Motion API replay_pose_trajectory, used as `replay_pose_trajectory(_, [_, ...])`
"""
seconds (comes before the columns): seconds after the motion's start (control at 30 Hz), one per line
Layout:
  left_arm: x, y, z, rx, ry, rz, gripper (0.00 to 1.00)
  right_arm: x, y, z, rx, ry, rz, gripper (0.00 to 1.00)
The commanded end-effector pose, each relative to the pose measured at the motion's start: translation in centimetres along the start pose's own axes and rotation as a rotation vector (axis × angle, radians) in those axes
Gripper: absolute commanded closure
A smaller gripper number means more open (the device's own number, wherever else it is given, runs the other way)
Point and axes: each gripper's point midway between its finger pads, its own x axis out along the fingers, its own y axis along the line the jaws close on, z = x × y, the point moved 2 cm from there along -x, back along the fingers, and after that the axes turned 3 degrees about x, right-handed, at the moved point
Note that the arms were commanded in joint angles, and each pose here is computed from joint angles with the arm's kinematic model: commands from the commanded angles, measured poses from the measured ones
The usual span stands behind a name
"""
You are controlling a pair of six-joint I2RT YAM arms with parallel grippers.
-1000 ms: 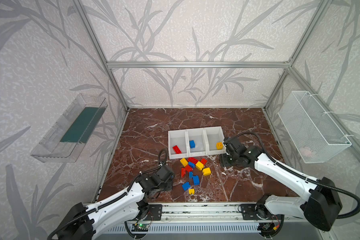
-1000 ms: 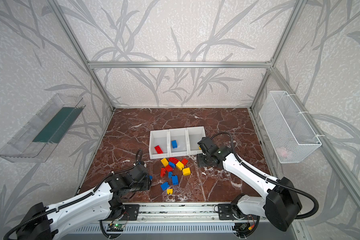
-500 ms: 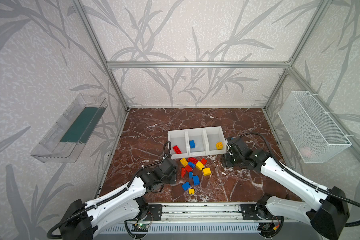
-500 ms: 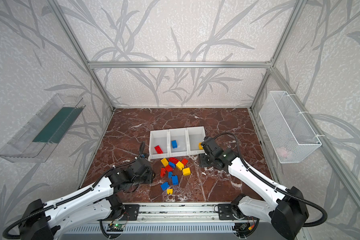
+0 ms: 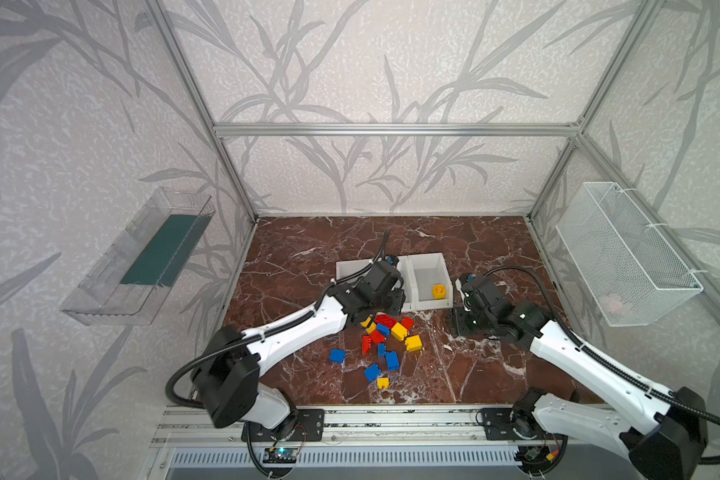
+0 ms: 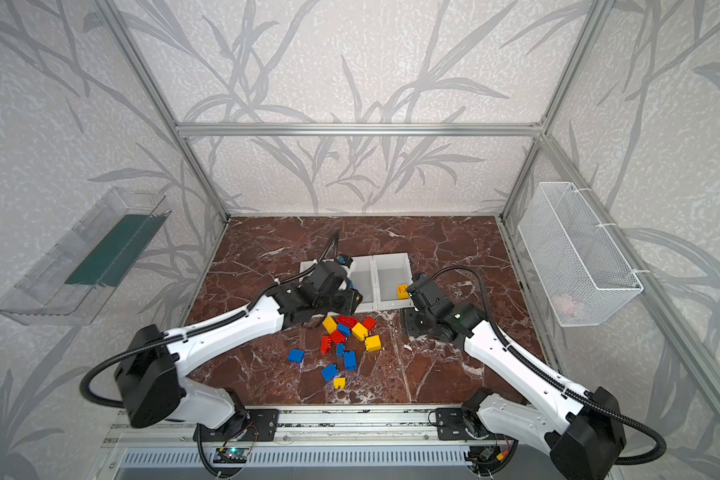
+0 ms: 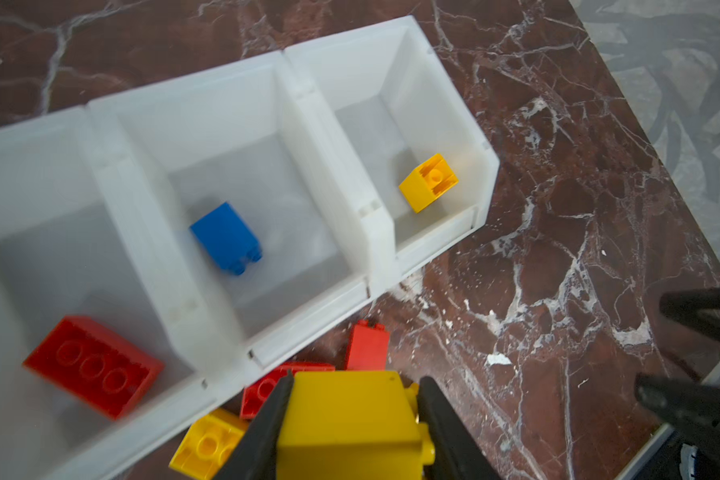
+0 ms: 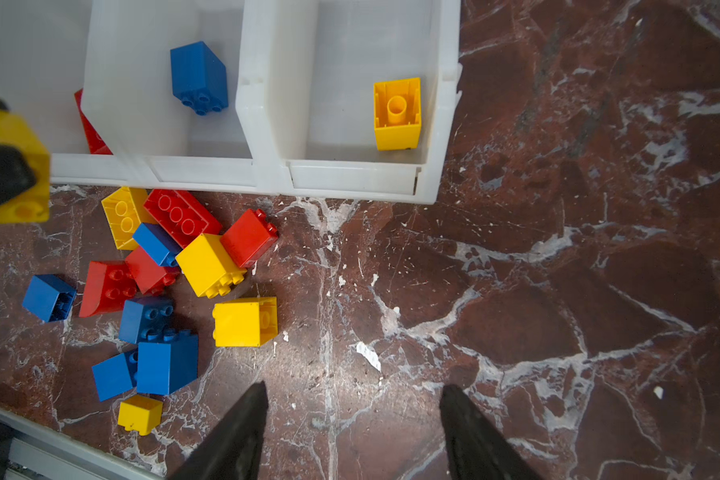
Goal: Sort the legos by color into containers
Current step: 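Carry the yellow brick with the left gripper into the farthest compartment, release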
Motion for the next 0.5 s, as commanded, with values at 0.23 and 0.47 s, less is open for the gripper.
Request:
replay_pose_trajectory(0.23, [7.0, -2.3, 5.1, 0.097, 0.035, -0.084, 0.61, -1.9, -1.4, -1.1, 0.016, -0.033, -0.023, 0.33])
replay_pose_trajectory(0.47, [11.0, -1.4, 6.1, 0.086, 0.057, -0.038, 0.57, -2.2, -1.8, -1.6, 0.028, -0.03, -0.027, 0.33])
